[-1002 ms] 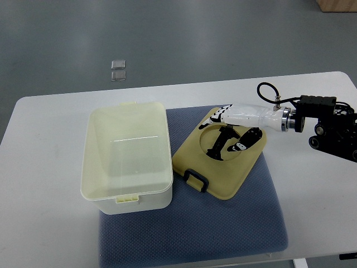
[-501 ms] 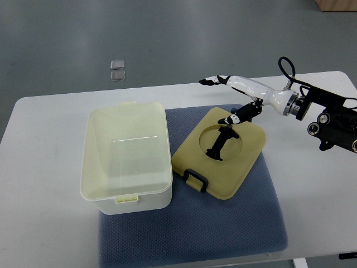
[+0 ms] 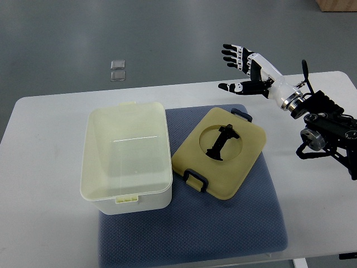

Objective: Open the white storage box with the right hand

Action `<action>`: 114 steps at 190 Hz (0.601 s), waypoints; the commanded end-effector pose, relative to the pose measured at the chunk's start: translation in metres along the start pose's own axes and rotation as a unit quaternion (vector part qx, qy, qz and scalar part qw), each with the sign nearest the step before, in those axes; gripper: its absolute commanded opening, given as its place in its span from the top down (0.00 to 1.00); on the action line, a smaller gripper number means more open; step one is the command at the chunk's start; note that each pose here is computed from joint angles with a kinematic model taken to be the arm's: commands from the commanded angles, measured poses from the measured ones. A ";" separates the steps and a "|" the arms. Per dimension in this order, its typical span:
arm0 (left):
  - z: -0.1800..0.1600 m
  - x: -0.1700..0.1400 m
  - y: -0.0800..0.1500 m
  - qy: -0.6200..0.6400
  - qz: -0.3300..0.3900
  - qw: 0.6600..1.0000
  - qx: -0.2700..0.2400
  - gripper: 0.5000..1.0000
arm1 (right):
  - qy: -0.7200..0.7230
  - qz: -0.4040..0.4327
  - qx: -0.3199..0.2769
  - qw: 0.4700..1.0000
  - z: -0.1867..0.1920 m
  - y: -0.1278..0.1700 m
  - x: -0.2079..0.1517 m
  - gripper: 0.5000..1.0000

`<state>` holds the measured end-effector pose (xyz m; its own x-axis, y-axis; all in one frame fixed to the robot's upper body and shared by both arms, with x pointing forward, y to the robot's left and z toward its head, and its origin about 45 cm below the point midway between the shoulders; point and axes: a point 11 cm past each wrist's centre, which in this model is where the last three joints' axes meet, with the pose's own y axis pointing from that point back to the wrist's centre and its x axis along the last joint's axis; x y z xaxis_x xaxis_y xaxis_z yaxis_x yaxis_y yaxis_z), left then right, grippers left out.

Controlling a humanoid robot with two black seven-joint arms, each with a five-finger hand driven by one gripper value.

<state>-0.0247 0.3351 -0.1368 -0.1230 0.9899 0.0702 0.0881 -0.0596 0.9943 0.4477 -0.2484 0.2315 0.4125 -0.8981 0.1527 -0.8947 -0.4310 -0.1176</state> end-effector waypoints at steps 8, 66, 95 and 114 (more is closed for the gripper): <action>0.000 0.000 0.000 0.000 0.000 1.000 -0.001 0.00 | -0.082 0.072 0.005 0.994 0.005 0.001 0.015 0.18; 0.000 0.000 0.000 0.000 0.000 1.000 0.000 0.00 | -0.161 0.144 -0.040 0.975 0.029 0.006 0.031 0.18; 0.000 0.000 0.000 0.000 0.000 1.000 0.000 0.00 | -0.203 0.160 -0.079 0.963 0.042 0.011 0.032 0.18; 0.000 0.000 0.000 0.000 0.000 1.000 0.000 0.00 | -0.217 0.175 -0.081 0.957 0.044 0.013 0.033 0.17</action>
<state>-0.0247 0.3351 -0.1368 -0.1230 0.9899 0.0702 0.0874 -0.0596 0.9944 0.4578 -0.2854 0.1945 0.1141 -0.9565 -0.2685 -0.9893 -0.1341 0.0572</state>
